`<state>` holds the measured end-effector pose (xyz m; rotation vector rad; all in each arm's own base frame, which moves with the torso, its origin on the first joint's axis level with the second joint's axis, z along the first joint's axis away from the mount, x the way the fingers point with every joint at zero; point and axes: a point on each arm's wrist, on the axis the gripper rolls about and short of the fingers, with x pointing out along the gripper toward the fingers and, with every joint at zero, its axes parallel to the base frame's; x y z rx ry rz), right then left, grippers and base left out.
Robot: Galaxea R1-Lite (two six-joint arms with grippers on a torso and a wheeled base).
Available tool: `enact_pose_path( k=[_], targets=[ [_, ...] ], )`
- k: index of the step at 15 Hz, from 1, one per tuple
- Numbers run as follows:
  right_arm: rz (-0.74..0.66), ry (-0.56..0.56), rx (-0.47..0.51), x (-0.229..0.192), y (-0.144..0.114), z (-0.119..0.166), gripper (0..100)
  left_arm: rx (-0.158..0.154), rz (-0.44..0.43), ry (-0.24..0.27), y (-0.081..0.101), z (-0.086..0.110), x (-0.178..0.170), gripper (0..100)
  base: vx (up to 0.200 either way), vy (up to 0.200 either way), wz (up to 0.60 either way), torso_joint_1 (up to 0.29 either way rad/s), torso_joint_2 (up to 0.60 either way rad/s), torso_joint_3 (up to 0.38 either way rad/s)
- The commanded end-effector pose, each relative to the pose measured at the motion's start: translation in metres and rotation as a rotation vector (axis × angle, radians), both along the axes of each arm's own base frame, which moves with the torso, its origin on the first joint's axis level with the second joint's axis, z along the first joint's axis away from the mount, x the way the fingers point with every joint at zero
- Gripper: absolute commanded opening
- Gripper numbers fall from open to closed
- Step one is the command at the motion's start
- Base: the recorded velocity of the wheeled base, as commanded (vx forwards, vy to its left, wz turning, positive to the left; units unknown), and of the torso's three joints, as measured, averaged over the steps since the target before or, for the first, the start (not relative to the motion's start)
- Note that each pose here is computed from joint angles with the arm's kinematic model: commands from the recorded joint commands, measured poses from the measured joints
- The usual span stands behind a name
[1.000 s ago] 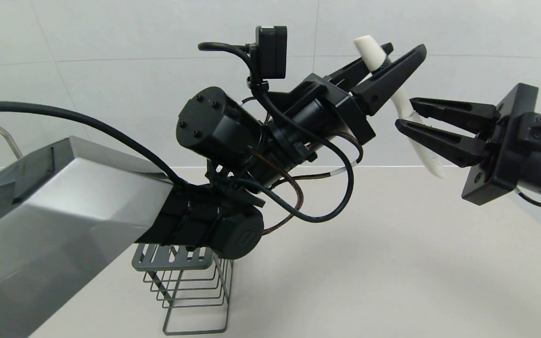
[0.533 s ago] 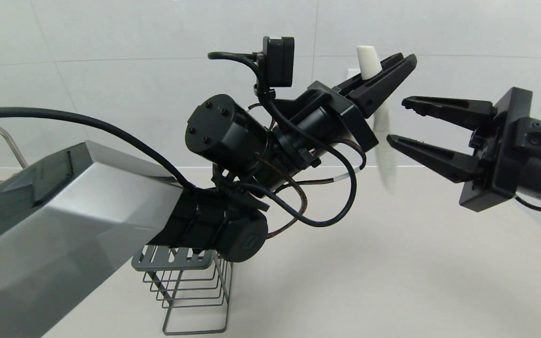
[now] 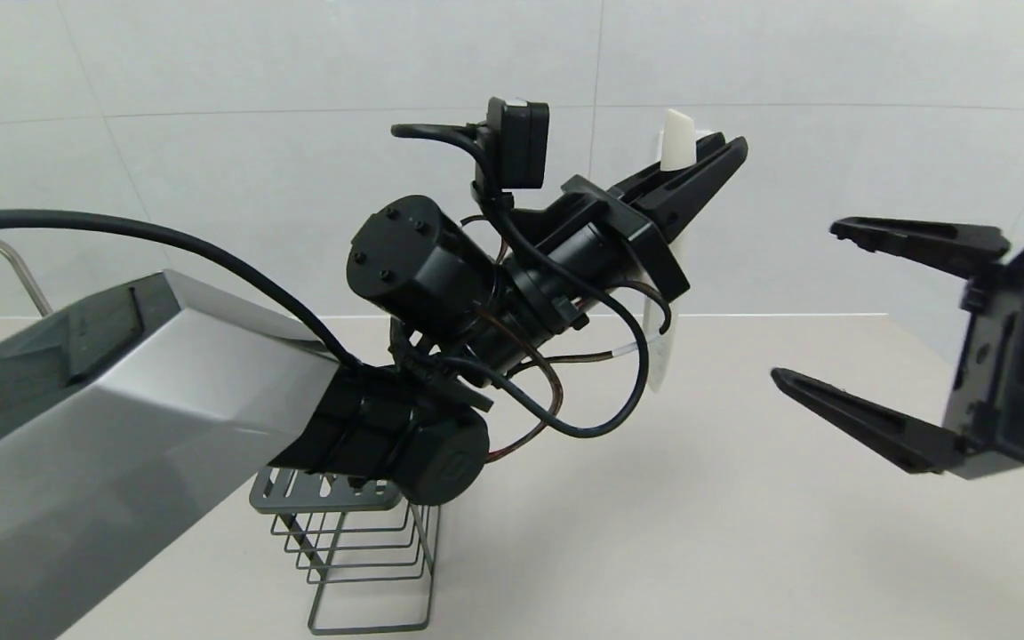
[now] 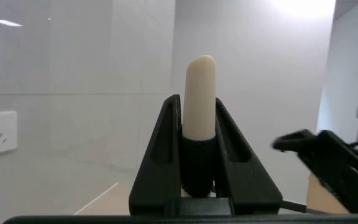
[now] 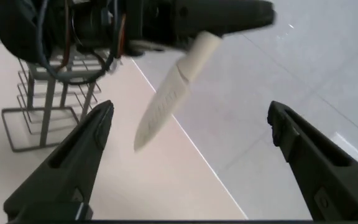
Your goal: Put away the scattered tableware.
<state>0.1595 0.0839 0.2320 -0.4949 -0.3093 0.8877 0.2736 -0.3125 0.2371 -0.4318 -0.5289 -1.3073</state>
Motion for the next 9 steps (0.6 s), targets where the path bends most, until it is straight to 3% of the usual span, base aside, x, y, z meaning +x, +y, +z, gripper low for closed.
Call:
enact_pose_path(
  k=[1,2,3,6,9],
  targets=[
    [-0.155,-0.063,0.019,-0.058,-0.045,-0.017,100,0.004,0.03,0.015,0.007,0.0,-0.003,0,0.0,0.0,0.0,0.0,0.0,0.0],
    [-0.192,-0.107,0.032,-0.08,-0.054,-0.024,100,-0.003,0.049,0.029,0.009,0.0,-0.004,0,0.0,0.0,0.0,0.0,0.0,0.0],
    [-0.246,-0.18,0.052,-0.111,-0.064,-0.035,0,-0.008,0.073,0.036,0.012,0.001,-0.001,0,0.0,0.0,0.0,0.0,0.0,0.0],
    [-0.334,-0.21,0.054,-0.143,-0.072,-0.061,0,0.009,0.124,0.034,0.024,0.007,0.009,0,0.0,0.0,0.0,0.0,0.0,0.0],
    [-0.473,-0.201,0.096,-0.166,-0.074,-0.098,0,0.015,0.217,-0.022,0.057,0.046,0.003,0,0.0,0.0,0.0,0.0,0.0,0.0]
  ],
)
